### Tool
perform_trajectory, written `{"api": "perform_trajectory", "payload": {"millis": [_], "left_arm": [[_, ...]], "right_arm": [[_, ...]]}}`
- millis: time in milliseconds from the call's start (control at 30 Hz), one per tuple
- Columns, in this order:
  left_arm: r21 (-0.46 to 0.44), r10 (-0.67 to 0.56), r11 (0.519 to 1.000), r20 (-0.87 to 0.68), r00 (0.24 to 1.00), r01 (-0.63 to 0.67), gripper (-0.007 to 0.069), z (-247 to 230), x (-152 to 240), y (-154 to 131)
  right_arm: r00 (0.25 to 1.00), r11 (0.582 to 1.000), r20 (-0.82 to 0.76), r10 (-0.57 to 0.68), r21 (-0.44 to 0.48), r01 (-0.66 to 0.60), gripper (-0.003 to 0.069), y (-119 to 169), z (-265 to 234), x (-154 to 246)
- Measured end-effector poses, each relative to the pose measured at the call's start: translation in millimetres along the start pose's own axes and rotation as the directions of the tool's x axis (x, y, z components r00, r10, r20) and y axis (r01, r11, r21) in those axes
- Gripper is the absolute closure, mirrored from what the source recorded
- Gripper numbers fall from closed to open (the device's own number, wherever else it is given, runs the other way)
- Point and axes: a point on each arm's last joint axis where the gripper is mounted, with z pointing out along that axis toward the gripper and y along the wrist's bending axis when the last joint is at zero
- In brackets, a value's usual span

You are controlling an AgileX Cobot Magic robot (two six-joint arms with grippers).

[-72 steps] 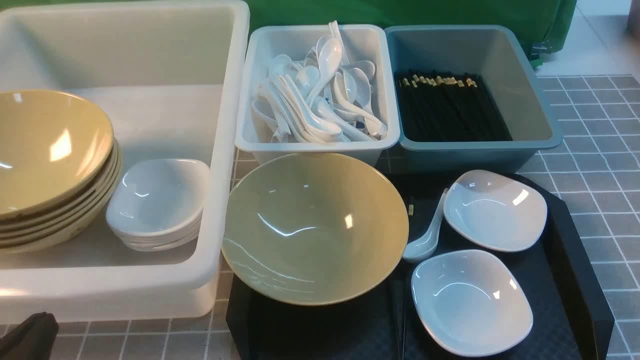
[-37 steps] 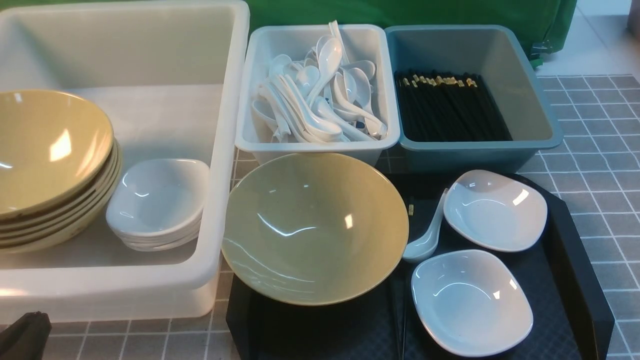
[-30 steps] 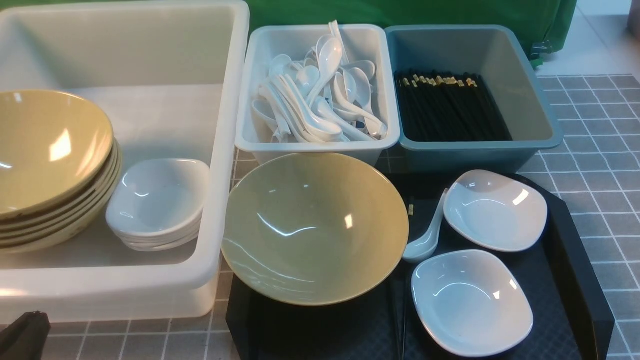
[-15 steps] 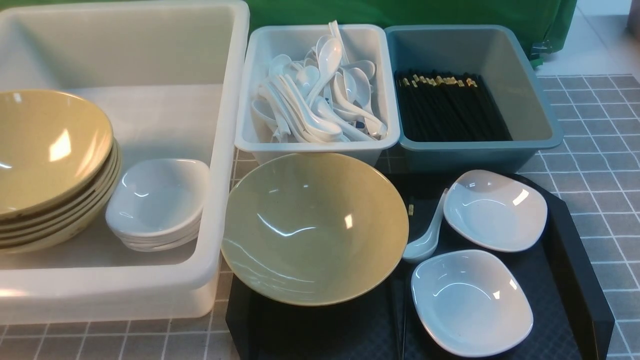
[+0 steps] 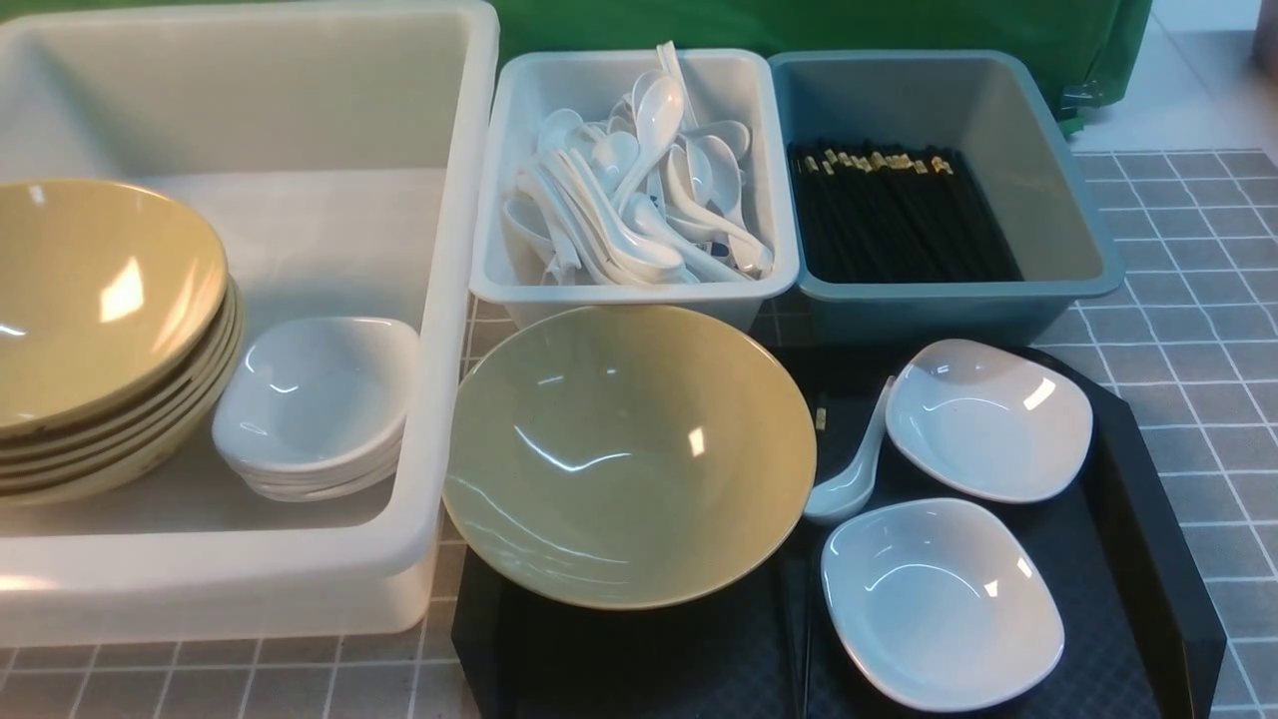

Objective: On grey table put chopsticks spoon bowls plates into blue grey white boxes.
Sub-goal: 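Grasp the large bowl on the tray by its rim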

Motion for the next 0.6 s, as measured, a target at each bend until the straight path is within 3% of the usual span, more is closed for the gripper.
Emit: {"api": "perform_trajectory", "payload": {"millis": [133, 200, 300, 433, 467, 600], "left_arm": [[-0.001, 0.008, 1.000, -0.359, 0.933, -0.009, 0.0633, 51.3, 18.9, -3.0], [0.087, 0.038, 0.996, -0.583, 0.811, 0.016, 0.0633, 84.6, 36.3, -17.8], [0.217, 0.111, 0.972, -0.749, 0.654, 0.085, 0.0633, 112.3, 57.4, -43.3], [0.334, 0.227, 0.931, -0.845, 0.485, 0.146, 0.0633, 141.3, 87.6, -77.2], [0.391, 0.306, 0.908, -0.865, 0.397, 0.150, 0.0633, 153.8, 108.2, -96.5], [0.486, 0.443, 0.865, -0.856, 0.266, 0.122, 0.0633, 168.3, 151.2, -134.8]], "right_arm": [[0.953, 0.996, -0.292, -0.078, 0.022, 0.088, 0.0589, -2.4, 19.3, 12.4], [0.875, 0.995, -0.478, -0.078, 0.021, 0.100, 0.0596, -4.5, 28.6, 31.4], [0.778, 0.994, -0.621, -0.098, -0.021, 0.108, 0.0599, -3.3, 32.5, 47.7], [0.682, 0.983, -0.709, -0.181, -0.146, 0.109, 0.0601, 3.0, 31.8, 62.6], [0.643, 0.969, -0.729, -0.235, -0.224, 0.100, 0.0600, 6.8, 28.4, 73.0], [0.605, 0.957, -0.750, -0.268, -0.281, 0.075, 0.0600, 9.3, 22.1, 89.5]]}}
